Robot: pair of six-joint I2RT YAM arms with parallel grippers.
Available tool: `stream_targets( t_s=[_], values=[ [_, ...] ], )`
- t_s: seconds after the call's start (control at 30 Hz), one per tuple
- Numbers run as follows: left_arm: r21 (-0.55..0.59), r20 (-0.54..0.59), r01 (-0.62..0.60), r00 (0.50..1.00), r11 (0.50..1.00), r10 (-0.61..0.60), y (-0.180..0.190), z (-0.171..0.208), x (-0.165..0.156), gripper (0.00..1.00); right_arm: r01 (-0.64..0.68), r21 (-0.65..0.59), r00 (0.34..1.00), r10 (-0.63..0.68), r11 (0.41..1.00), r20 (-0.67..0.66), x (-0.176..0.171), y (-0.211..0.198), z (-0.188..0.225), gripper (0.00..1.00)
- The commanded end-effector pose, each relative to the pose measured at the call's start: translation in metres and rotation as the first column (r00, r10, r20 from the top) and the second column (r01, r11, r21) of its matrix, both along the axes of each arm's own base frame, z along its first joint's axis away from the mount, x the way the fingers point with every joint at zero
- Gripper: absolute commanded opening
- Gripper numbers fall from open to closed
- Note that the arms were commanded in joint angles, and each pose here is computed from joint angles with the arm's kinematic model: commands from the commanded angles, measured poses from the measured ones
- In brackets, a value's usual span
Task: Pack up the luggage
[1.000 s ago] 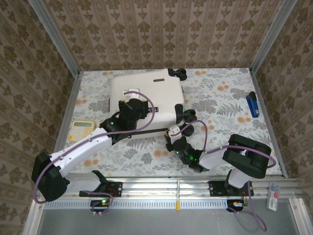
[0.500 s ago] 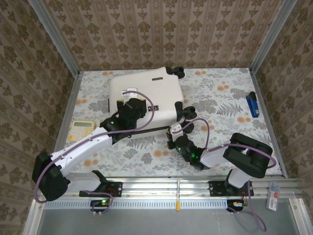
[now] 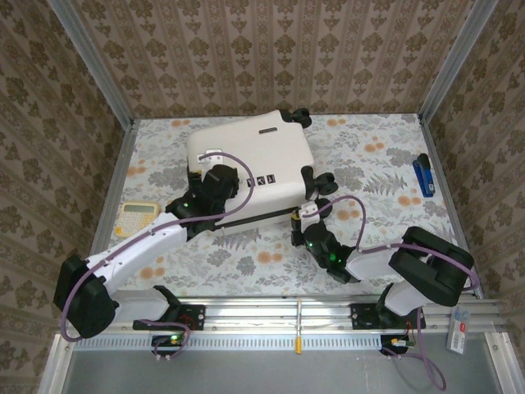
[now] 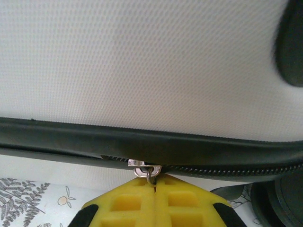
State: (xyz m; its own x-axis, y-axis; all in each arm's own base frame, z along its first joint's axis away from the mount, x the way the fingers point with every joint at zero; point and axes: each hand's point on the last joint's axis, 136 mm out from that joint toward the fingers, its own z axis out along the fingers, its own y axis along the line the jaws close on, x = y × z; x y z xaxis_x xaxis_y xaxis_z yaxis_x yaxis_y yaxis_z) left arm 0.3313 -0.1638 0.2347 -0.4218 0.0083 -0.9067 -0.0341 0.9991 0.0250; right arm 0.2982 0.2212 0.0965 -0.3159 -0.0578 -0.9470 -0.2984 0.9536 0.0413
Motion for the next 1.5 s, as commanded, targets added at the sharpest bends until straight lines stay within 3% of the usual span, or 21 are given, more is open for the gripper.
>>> stream_targets(
  t_s=[0.0, 0.17, 0.4, 0.6, 0.8, 1.03, 1.3, 1.47],
  values=[
    [0.016, -0.022, -0.042, 0.999, 0.999, 0.042, 0.012, -0.011, -0.002, 0.76, 0.149, 0.037, 0.989, -0.149, 0.988, 0.009, 0.011, -0.034, 0.008, 0.00],
    [0.021, -0.040, -0.058, 0.997, 0.998, 0.059, 0.017, -0.021, 0.001, 0.76, 0.171, 0.057, 0.985, -0.171, 0.984, -0.009, 0.013, -0.047, 0.007, 0.00],
    [0.041, -0.063, -0.069, 0.995, 0.997, 0.072, 0.024, -0.032, 0.008, 0.76, 0.093, 0.076, 0.996, -0.092, 0.993, -0.020, 0.015, -0.053, 0.010, 0.00],
    [0.050, -0.059, -0.073, 0.995, 0.996, 0.076, 0.034, -0.032, 0.018, 0.76, 0.132, 0.083, 0.991, -0.130, 0.988, -0.026, 0.022, -0.076, 0.013, 0.00],
    [0.059, -0.024, 0.008, 1.000, 0.998, -0.007, 0.030, -0.028, 0.031, 0.76, -0.058, 0.148, 0.995, 0.069, 0.987, -0.070, 0.026, -0.064, 0.014, 0.00],
    [0.067, -0.012, 0.096, 0.995, 0.993, -0.096, 0.035, -0.010, 0.048, 0.76, -0.182, 0.190, 0.974, 0.203, 0.965, -0.097, 0.022, -0.038, 0.014, 0.00],
    [0.010, 0.044, 0.373, 0.927, 0.928, -0.373, -0.036, 0.062, 0.038, 0.78, -0.164, 0.192, 0.978, 0.185, 0.968, -0.098, 0.024, -0.038, 0.016, 0.00],
    [0.035, 0.044, 0.563, 0.824, 0.825, -0.564, -0.121, 0.087, 0.022, 0.79, -0.164, 0.194, 0.976, 0.188, 0.967, -0.111, 0.025, -0.036, 0.013, 0.00]
  ],
)
